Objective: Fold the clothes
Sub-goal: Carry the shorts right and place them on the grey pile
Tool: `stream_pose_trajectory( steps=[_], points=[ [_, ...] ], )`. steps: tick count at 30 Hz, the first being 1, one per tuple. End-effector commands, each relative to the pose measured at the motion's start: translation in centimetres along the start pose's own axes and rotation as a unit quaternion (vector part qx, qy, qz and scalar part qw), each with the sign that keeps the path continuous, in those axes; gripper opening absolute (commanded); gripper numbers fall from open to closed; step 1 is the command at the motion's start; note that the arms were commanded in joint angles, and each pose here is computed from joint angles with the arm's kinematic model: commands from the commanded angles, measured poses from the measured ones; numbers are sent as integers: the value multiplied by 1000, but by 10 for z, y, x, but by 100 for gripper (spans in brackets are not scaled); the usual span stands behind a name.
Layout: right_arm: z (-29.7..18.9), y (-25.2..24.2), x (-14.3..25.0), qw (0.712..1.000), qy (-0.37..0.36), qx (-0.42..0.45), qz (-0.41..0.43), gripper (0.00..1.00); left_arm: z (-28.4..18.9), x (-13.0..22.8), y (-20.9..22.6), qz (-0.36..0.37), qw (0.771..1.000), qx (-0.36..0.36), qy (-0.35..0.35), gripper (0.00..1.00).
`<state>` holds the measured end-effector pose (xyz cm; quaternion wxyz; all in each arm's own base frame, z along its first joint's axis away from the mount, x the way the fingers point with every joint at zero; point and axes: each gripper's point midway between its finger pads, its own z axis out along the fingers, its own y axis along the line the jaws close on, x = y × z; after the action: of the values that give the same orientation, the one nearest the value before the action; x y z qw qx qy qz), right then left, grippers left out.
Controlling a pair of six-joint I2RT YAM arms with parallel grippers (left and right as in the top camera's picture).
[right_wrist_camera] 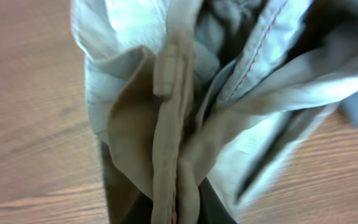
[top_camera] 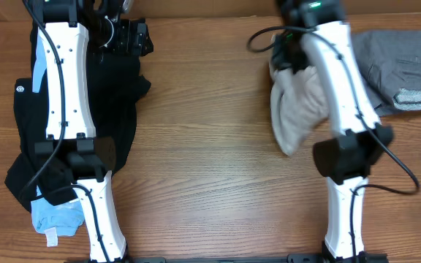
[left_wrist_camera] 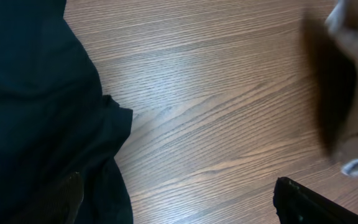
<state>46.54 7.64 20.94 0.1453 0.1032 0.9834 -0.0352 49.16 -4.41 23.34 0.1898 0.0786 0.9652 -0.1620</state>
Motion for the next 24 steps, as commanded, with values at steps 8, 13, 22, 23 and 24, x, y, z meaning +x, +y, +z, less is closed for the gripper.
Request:
stream_pose_trajectory(
  steps=[8, 13, 22, 23, 24],
  points=[
    [-116, -93, -46, 980, -163, -45, 105, 4, -6, -4, -4, 10, 1000, -4, -12, 100],
    [-161, -160, -63, 953, -245, -33, 173, 4, -6, -5, -4, 10, 1000, -4, -12, 100],
    [-182, -277, -67, 912, -300, 30, 278, 4, -6, -5, -4, 10, 1000, -4, -13, 100],
    [-184, -292, -65, 904, -305, 44, 296, 4, -6, -5, -4, 10, 1000, -4, -13, 100],
    [-186, -308, -62, 896, -310, 59, 313, 4, -6, -5, -4, 10, 1000, -4, -13, 100]
  ],
)
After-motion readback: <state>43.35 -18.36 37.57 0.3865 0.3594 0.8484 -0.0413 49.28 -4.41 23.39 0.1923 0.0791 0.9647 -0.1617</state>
